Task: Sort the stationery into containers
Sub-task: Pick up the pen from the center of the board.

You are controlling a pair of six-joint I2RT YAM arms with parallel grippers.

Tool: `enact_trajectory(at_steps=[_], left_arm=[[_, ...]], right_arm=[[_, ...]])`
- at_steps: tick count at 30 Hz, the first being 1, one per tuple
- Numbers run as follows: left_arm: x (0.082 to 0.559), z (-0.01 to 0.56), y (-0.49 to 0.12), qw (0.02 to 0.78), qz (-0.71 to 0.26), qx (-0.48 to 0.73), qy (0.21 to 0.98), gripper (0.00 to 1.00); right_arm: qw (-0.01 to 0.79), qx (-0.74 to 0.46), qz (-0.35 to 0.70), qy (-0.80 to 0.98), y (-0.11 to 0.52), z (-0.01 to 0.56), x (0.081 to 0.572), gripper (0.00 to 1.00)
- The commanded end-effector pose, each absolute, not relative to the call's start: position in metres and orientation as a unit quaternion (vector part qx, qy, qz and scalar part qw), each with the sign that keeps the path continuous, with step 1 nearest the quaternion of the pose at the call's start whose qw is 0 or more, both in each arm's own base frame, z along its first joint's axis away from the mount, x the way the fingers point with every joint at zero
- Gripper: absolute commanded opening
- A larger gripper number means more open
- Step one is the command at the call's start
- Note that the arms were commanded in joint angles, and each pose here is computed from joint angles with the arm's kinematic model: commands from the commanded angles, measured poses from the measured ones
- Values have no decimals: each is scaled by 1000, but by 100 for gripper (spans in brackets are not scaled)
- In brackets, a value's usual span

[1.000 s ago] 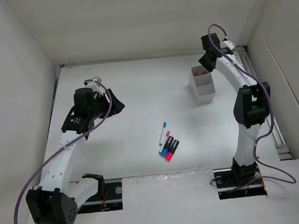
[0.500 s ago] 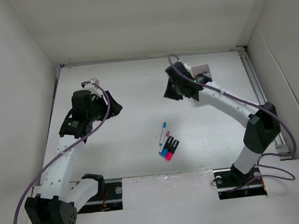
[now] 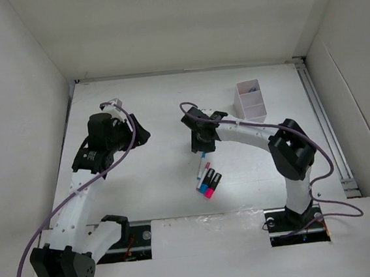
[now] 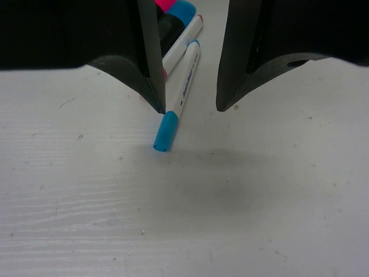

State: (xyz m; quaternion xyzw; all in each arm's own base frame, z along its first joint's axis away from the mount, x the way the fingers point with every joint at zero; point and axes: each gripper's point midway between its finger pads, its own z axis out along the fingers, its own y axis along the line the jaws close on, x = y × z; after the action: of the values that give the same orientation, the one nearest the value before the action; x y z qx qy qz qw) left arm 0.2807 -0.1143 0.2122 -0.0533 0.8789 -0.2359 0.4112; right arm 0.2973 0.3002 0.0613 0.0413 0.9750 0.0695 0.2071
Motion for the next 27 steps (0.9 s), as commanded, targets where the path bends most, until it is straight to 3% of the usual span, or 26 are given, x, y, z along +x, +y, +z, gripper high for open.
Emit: enact_trajectory(at_steps=[1, 11, 16, 20, 22, 27], left_arm=[[279, 217, -113, 425, -234, -46, 873, 56], [277, 218, -116, 422, -241, -41, 873, 56], [277, 218, -116, 422, -241, -41, 873, 56], [277, 218, -116, 422, -241, -41, 873, 56], [277, 218, -116, 422, -241, -41, 873, 56], [279, 220, -122, 421, -255, -33, 870, 56]], right_arm=[[212, 56, 37, 975, 290, 53, 297, 46], [194, 74, 15, 978, 287, 22, 294, 39], [186, 77, 23, 979, 292, 13, 294, 28], [181, 81, 29, 980, 295, 10, 293, 8], [203, 89, 57, 974, 308, 31, 304, 0], [274, 131, 105, 947, 308, 102, 353, 0]])
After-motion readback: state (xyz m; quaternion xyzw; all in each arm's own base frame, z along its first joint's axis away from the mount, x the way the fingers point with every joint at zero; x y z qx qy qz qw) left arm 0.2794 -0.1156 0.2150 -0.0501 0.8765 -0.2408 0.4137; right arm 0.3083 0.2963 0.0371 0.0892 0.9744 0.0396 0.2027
